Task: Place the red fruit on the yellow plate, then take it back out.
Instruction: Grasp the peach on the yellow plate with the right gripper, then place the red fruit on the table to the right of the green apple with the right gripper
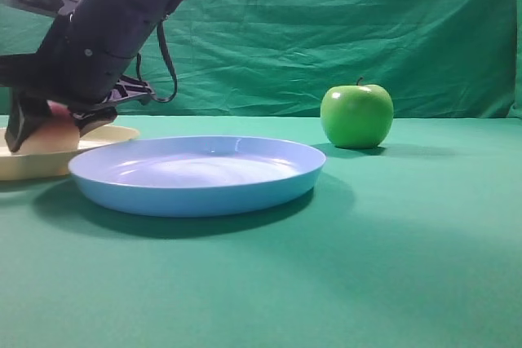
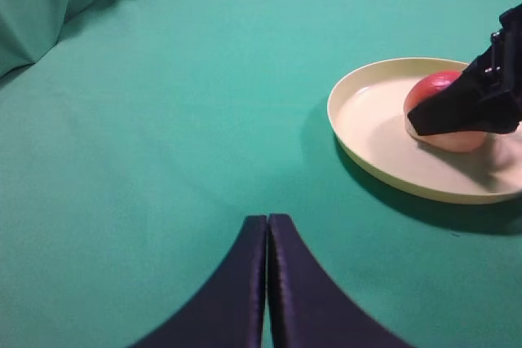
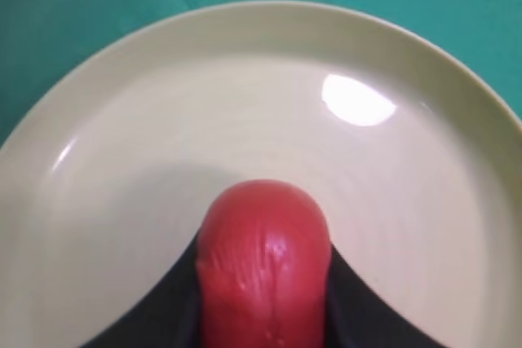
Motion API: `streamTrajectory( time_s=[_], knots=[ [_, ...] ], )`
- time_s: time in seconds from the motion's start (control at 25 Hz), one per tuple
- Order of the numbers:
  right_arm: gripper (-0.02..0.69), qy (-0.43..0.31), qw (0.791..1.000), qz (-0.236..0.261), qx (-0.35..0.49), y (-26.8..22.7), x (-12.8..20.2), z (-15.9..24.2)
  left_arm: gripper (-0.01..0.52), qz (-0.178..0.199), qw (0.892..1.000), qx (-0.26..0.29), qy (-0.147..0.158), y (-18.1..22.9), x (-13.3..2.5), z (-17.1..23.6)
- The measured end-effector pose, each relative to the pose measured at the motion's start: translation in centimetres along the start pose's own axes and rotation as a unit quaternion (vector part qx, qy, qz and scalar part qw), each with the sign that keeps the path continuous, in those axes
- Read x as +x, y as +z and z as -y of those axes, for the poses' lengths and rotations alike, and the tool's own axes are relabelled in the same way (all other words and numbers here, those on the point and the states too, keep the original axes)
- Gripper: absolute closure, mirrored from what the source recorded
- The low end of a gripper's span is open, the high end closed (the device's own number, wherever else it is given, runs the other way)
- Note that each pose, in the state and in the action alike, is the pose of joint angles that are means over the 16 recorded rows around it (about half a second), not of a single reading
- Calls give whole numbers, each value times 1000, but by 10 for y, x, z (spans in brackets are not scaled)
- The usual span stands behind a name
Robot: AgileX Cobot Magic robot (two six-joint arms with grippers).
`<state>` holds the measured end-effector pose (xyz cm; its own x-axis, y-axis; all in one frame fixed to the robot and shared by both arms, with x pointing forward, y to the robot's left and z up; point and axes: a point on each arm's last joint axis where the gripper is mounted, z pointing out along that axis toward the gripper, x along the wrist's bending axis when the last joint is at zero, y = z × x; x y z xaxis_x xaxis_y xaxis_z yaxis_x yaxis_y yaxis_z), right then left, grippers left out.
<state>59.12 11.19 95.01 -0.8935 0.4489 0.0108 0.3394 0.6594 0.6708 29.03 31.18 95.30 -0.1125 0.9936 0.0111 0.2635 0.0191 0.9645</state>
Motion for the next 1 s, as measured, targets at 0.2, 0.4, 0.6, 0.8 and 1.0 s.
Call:
streamTrajectory(
  time_s=[0.2,0.4,0.6,0.8,1.0],
  knots=[
    [456,0,999,23,34,-41,-9,-11,514,0,1000,0,0,0,0,0],
    [459,26,996,52,68,-92,-21,-20,514,0,1000,0,0,0,0,0],
    [459,68,990,76,96,-141,-30,-17,514,0,1000,0,0,0,0,0],
    [459,109,984,95,105,-188,-39,2,514,0,1000,0,0,0,0,0],
    [459,155,975,122,99,-231,-46,40,514,0,1000,0,0,0,0,0]
  ],
)
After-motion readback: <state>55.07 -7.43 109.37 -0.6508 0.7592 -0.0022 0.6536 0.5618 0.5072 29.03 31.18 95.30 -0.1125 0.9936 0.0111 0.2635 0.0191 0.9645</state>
